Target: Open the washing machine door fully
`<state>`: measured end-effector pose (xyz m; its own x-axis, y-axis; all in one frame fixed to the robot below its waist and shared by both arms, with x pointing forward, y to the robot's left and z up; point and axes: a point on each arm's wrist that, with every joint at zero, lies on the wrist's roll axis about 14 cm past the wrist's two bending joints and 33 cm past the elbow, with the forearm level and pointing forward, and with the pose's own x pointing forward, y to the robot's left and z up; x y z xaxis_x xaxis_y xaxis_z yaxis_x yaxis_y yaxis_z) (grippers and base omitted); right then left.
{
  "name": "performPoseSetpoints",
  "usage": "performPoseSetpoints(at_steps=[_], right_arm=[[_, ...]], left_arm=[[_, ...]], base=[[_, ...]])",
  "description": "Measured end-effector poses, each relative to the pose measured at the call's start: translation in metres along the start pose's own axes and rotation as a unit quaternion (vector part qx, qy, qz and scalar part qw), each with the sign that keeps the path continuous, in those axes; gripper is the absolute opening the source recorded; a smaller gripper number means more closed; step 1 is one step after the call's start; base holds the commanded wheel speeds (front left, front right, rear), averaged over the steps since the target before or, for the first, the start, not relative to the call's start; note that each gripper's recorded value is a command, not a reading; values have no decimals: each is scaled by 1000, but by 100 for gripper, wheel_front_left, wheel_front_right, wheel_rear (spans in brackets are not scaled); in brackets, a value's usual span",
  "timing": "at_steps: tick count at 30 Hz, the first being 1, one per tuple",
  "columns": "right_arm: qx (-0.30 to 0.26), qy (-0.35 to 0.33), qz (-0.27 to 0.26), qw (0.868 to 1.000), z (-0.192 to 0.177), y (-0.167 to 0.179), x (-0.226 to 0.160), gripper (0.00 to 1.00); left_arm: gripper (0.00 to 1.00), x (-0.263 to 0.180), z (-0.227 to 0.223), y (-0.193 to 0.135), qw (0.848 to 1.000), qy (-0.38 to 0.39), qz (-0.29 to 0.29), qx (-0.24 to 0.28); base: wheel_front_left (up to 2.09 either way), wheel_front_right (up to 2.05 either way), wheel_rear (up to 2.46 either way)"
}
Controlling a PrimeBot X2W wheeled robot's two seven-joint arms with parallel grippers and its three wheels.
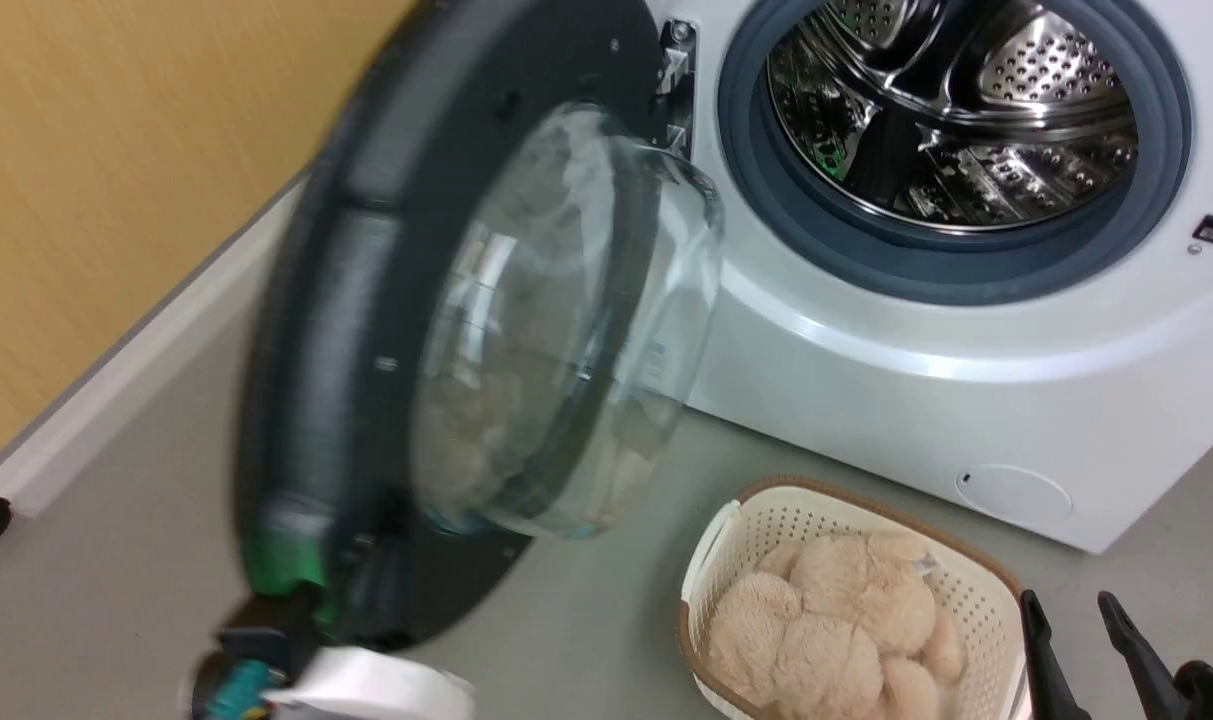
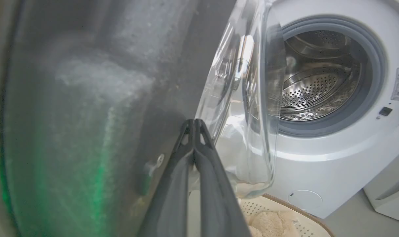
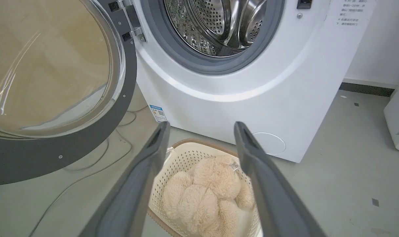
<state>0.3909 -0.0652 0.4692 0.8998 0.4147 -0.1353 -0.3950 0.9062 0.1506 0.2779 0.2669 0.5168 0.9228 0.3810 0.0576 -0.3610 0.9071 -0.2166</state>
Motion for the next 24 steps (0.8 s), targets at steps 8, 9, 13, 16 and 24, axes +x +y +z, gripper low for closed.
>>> performPoseSetpoints(at_steps=[8,9,13,16,24], right_arm=[[0,6,-11,1000,-5,-10,9,100],[1,7,-12,1000,-5,-11,10,100],[4,14,-20,1000,-10,-17,12,100],[6,18,-26,999,-12,-21,12,100],[5,17,-32,999,-10,-24,8,100]], left_arm=[[0,38,11,59,997,-13,66,38],[0,43,12,63,997,-15,71,39],[0,62,22,71,995,-30,82,52],[0,75,27,95,991,-31,110,71],[0,76,30,136,984,-24,157,83]], base=[[0,0,0],[0,0,0],[0,0,0],[0,0,0],[0,0,0]])
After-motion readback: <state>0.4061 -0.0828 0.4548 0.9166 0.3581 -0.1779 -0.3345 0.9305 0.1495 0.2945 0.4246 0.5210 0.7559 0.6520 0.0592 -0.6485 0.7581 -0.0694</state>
